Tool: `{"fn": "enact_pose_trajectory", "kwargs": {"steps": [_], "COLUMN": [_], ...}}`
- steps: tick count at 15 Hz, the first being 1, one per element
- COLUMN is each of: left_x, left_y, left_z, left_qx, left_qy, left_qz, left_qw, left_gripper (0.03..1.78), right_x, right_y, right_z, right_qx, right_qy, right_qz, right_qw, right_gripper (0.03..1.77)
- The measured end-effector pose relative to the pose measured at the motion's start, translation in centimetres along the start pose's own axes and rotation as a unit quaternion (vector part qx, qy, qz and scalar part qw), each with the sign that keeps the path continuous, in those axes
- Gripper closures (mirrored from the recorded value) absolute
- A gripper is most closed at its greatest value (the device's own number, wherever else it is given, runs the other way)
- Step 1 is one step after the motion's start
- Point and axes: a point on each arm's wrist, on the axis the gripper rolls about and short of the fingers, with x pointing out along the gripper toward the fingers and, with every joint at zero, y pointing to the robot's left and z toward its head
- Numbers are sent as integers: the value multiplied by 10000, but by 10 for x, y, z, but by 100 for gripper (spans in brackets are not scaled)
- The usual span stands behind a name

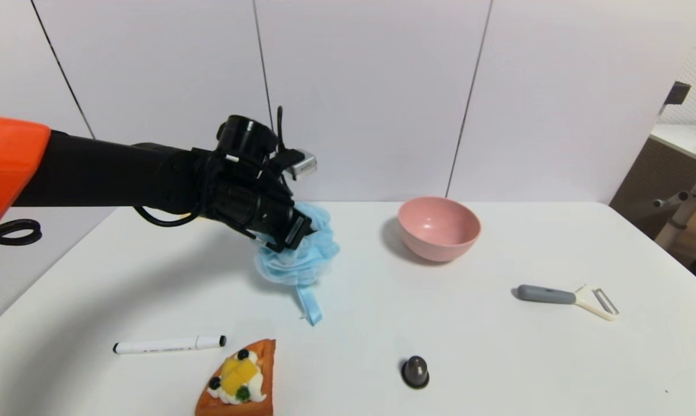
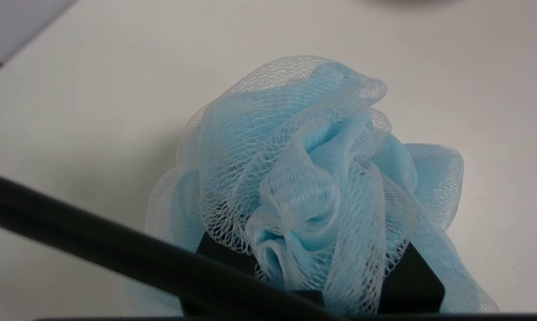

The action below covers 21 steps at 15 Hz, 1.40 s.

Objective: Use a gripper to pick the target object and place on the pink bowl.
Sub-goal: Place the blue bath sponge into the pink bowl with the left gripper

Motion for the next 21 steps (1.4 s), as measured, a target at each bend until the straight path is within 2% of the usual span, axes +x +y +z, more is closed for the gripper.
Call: {"fn": "enact_pose_trajectory", "kwargs": {"steps": [4,7,10,13,17,19,21], "left_x": [-5,3,36,70,101,112,124], "left_y": [-14,-27,-49,-62,-76,-86,-93], "left_z": [51,85,100,102,100,98,93], "left_qx": [240,476,496,539,554,457,433], "left_qy": [-842,-1503,-2219,-2863,-3641,-3940,-4069], "left_qz": [-51,-266,-538,-652,-920,-1054,-1142], "left_qw": [9961,9871,9723,9544,9252,9119,9053], "left_gripper": [133,136,136,136,139,139,139], "right_x": [0,0,0,0,0,0,0], "right_y": [0,0,0,0,0,0,0], "right_z": [0,0,0,0,0,0,0], "right_qx": [0,-2,-2,-2,0,0,0], "right_qy": [2,0,0,0,0,0,0], "right_qz": [0,2,0,0,2,0,2], "right_qw": [10000,10000,10000,10000,10000,10000,10000], "right_gripper": [9,9,9,9,9,9,9]}}
